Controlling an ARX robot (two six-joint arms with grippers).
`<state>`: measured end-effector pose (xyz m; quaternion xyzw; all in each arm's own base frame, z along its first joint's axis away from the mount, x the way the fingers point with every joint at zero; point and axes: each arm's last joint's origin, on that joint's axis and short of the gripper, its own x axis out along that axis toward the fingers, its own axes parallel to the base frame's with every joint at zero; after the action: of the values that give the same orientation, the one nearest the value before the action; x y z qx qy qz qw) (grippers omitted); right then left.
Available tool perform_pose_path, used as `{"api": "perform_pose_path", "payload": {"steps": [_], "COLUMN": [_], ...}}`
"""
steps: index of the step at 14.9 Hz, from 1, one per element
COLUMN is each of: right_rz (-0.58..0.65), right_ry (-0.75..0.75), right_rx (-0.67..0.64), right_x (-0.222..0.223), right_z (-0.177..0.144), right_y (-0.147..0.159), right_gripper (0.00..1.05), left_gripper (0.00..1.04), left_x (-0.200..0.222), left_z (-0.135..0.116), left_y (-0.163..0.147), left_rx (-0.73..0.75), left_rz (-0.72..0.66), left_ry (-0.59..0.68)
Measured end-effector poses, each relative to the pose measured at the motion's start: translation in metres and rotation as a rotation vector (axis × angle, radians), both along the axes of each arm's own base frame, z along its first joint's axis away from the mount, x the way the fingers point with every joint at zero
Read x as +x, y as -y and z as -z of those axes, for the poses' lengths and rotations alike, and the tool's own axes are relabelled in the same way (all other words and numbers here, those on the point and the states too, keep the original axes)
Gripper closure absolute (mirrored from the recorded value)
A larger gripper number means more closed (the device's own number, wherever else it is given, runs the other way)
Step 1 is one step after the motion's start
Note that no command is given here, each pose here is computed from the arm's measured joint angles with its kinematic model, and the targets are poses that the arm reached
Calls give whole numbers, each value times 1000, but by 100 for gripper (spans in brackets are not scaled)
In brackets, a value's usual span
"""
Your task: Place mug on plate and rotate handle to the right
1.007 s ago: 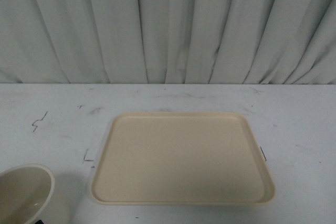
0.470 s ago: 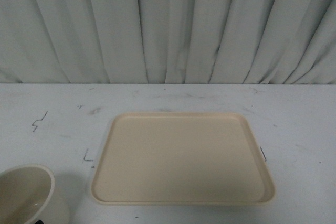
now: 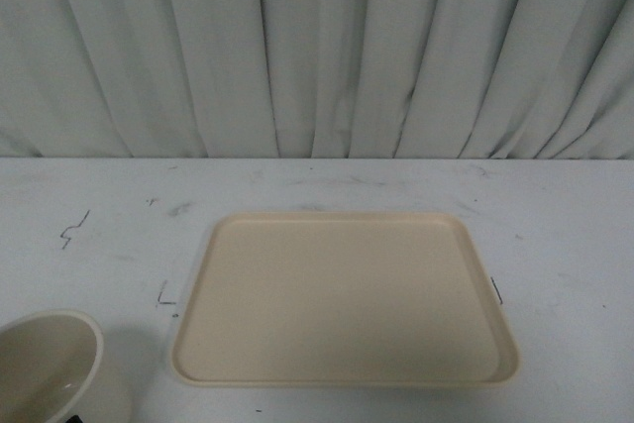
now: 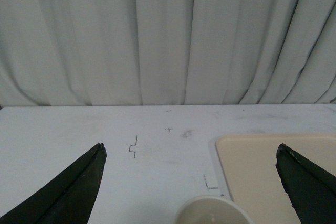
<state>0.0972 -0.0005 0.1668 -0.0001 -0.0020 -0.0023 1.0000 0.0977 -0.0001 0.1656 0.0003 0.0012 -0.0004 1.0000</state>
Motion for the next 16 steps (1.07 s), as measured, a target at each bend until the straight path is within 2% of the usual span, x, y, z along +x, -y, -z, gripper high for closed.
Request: {"api": "perform_pose_path", "payload": {"steps": [16], "right_rz": [0], "right_ry": [0], "right_rx": [0], "right_x": [0], "right_z": [0], "right_y": [0], "right_gripper": [6], "left_gripper": [7], "left_x": [0], "left_z": [0], "left_y": [0], "left_rx": [0], "left_rz": [0], "left_ry": [0]}}
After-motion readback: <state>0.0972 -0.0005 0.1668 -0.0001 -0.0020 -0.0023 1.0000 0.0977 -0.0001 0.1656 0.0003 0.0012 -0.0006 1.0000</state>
